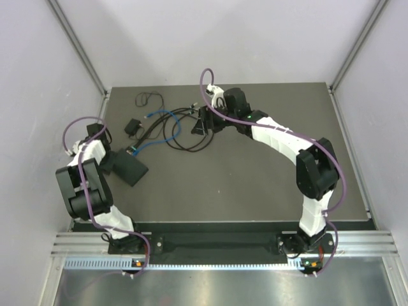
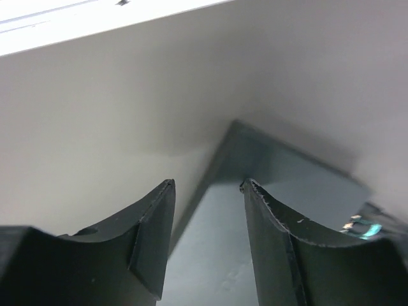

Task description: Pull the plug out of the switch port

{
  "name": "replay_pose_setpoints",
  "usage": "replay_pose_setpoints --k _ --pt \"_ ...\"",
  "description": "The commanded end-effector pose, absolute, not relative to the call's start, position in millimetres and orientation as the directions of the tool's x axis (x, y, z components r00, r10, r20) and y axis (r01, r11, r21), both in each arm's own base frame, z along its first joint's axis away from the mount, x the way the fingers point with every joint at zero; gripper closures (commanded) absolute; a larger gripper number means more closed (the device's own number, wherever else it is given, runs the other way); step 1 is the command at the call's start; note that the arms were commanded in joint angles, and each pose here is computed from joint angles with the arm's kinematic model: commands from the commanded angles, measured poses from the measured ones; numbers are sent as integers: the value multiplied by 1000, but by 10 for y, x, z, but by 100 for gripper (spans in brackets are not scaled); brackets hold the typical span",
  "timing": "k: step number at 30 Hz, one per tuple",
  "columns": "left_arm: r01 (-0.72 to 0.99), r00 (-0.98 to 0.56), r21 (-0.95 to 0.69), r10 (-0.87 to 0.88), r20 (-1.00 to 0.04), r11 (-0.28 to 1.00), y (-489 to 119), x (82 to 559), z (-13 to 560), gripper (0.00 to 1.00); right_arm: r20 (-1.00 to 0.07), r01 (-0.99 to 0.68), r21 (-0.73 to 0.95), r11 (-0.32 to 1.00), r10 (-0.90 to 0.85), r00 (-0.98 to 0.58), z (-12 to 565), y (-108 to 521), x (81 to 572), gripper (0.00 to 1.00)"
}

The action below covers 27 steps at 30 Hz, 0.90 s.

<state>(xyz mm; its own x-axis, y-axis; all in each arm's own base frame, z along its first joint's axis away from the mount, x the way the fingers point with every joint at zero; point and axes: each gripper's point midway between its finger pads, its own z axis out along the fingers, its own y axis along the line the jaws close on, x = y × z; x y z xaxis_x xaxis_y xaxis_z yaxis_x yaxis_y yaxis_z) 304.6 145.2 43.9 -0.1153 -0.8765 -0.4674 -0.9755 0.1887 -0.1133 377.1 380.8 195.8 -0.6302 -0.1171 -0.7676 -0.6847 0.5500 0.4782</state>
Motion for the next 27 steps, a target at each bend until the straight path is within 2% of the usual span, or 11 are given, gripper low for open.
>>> replay_pose_setpoints --k 1,5,6,11,14,17,21,24,26,27 --pt "-964 -93 -182 -888 -450 193 1447 3237 333 47 -789 -698 476 536 -90 -608 2045 3783 3902 23" --pt "-929 -192 -211 -883 -427 304 1373 3474 355 49 -789 -694 479 538 -83 -609 2032 3784 3934 23" --pt "-917 -220 -219 -880 -421 334 1357 3567 344 52 -787 -692 480 540 -83 -611 2005 3785 3950 23" --pt "-832 -416 -144 -773 -479 536 1118 3849 427 54 -769 -676 493 548 -88 -633 1889 3843 4009 23" --pt "-811 -433 -180 -777 -457 557 983 3940 414 54 -760 -670 503 547 -89 -643 1831 3889 4061 23" --pt "-756 -491 -175 -723 -487 631 760 4102 444 54 -754 -655 493 573 -93 -650 1757 3910 4180 23" --pt "-720 -546 -124 -667 -506 683 596 4220 481 53 -727 -570 431 700 -105 -679 1483 3811 4455 22" --pt "-723 -540 -113 -660 -522 681 561 4171 528 53 -720 -471 346 811 -93 -688 1329 3651 4714 37" --pt "-749 -503 -113 -671 -544 653 599 4123 562 53 -730 -426 310 850 -75 -679 1283 3590 4841 42" --pt "-751 -491 -127 -676 -549 648 591 4064 594 52 -716 -397 302 867 -69 -695 1159 3566 4873 50"
